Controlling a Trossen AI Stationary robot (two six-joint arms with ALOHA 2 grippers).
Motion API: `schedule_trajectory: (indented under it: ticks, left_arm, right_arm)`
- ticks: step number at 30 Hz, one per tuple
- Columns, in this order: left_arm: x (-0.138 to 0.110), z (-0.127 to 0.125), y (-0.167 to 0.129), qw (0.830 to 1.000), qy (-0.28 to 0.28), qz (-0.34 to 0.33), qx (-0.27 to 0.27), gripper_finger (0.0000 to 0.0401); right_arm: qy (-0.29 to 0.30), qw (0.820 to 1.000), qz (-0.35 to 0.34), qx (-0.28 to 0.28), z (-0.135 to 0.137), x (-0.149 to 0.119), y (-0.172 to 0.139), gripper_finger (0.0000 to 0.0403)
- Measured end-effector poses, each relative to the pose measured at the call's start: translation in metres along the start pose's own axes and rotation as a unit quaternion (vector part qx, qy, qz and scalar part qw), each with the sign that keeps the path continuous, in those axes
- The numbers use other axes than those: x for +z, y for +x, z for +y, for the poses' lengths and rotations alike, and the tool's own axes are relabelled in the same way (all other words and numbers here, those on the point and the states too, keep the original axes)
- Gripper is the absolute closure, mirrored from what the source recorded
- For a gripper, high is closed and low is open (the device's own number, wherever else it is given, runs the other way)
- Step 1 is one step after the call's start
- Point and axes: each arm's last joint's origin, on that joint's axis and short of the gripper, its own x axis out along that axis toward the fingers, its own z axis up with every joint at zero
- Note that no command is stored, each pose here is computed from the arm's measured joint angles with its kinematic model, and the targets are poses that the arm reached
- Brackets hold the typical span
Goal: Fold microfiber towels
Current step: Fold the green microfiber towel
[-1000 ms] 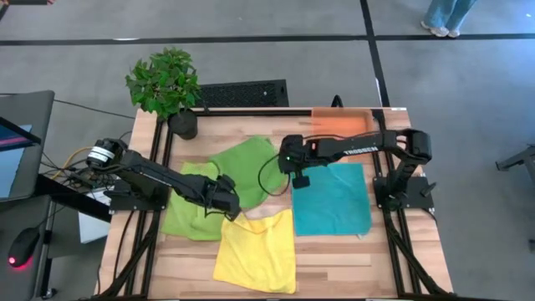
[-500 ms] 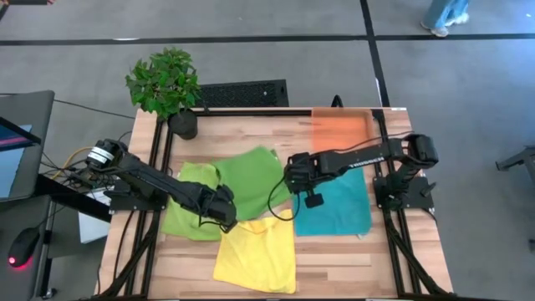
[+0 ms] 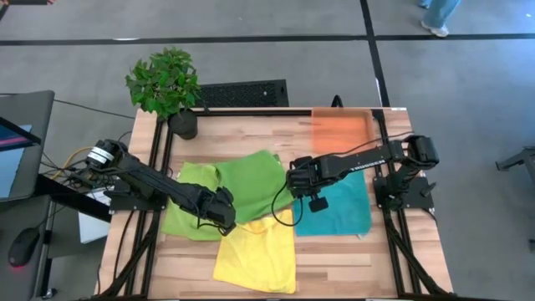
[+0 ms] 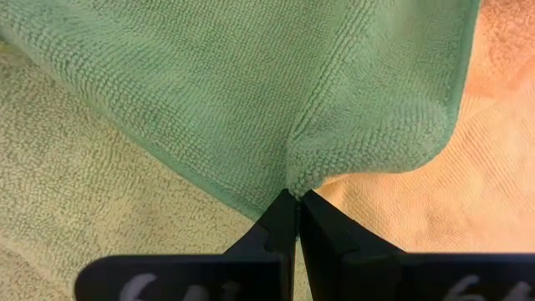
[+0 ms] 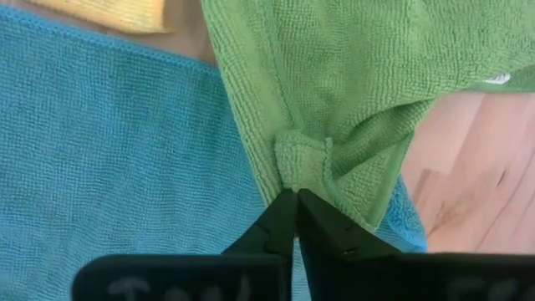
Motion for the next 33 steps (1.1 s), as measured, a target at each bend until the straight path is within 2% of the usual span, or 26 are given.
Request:
schedule_trajectory:
  ticks: [6, 11, 15, 18, 23, 29, 33]
  left_arm:
    - [0.0, 0.0, 0.0, 1.0, 0.007, 0.008, -0.004, 0.0401]
    - [-0.001, 0.0, 0.0, 1.0, 0.008, 0.016, -0.009, 0.0401]
    - [-0.001, 0.0, 0.0, 1.0, 0.008, 0.017, -0.009, 0.0401]
    - [-0.002, -0.001, 0.0, 1.0, 0.009, 0.018, -0.009, 0.0401]
    - [-0.005, -0.002, 0.0, 1.0, 0.017, 0.018, -0.011, 0.0401]
    - [-0.007, -0.004, -0.001, 1.0, 0.023, 0.012, -0.007, 0.0401]
    - [-0.007, -0.003, -0.001, 1.0, 0.023, 0.004, -0.002, 0.0401]
  right_arm:
    - [-0.004, 1.0, -0.002, -0.001, 0.003, 0.001, -0.001, 0.0309]
    - [-0.038, 0.999, -0.001, 0.002, 0.01, 0.004, -0.002, 0.0253]
    - [-0.005, 1.0, -0.016, -0.002, 0.007, 0.013, -0.016, 0.0227]
    - [-0.009, 1.0, -0.025, -0.006, 0.003, 0.02, -0.029, 0.0221]
    - [-0.007, 0.996, -0.086, -0.032, -0.012, 0.031, -0.044, 0.0224]
    - [0.069, 0.988, -0.13, -0.053, -0.048, 0.032, -0.036, 0.0234]
    - [0.121, 0.985, -0.117, -0.028, -0.067, 0.026, -0.02, 0.0237]
